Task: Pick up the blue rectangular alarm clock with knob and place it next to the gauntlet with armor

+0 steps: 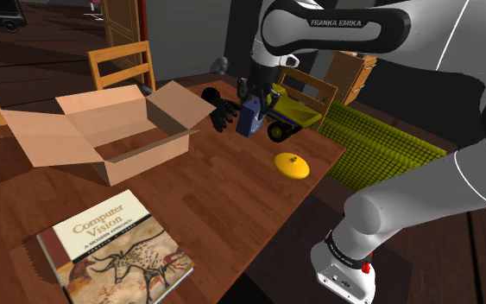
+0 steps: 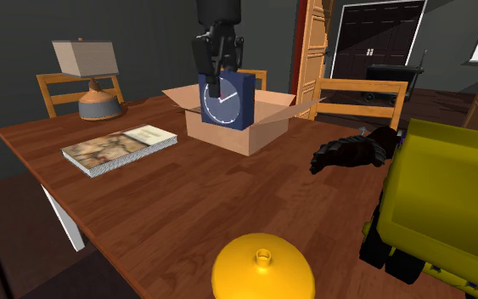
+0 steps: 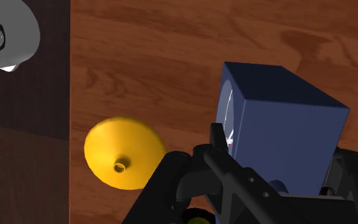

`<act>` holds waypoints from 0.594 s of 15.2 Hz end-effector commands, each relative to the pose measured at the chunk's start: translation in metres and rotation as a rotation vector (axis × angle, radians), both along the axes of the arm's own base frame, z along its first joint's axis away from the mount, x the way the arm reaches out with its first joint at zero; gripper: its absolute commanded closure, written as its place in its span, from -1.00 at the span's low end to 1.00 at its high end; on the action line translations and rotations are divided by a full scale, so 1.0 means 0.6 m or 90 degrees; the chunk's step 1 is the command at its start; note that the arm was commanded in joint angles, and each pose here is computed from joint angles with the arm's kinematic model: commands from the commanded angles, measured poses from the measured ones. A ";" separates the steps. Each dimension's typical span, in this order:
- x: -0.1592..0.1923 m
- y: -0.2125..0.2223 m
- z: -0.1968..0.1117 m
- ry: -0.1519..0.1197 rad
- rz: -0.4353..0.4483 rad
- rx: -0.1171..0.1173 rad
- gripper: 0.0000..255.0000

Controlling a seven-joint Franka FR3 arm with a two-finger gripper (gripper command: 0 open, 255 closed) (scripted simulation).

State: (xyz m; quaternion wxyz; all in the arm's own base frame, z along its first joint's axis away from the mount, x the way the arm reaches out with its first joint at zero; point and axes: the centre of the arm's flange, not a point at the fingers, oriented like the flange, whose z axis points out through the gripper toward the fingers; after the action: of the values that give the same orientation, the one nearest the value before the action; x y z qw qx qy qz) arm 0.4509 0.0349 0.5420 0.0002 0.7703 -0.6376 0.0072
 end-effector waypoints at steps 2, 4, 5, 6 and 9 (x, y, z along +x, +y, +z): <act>0.064 -0.018 -0.003 0.000 0.000 0.000 1.00; 0.106 -0.030 -0.003 0.000 0.000 0.000 1.00; 0.128 -0.036 -0.003 0.000 0.000 0.000 1.00; 0.149 -0.042 -0.003 0.000 0.000 0.000 1.00; 0.212 -0.060 -0.003 0.000 0.000 0.000 1.00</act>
State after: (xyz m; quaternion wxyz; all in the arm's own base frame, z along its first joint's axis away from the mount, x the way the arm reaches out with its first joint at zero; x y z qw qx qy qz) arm 0.5649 0.0019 0.5402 0.0001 0.7705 -0.6373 0.0073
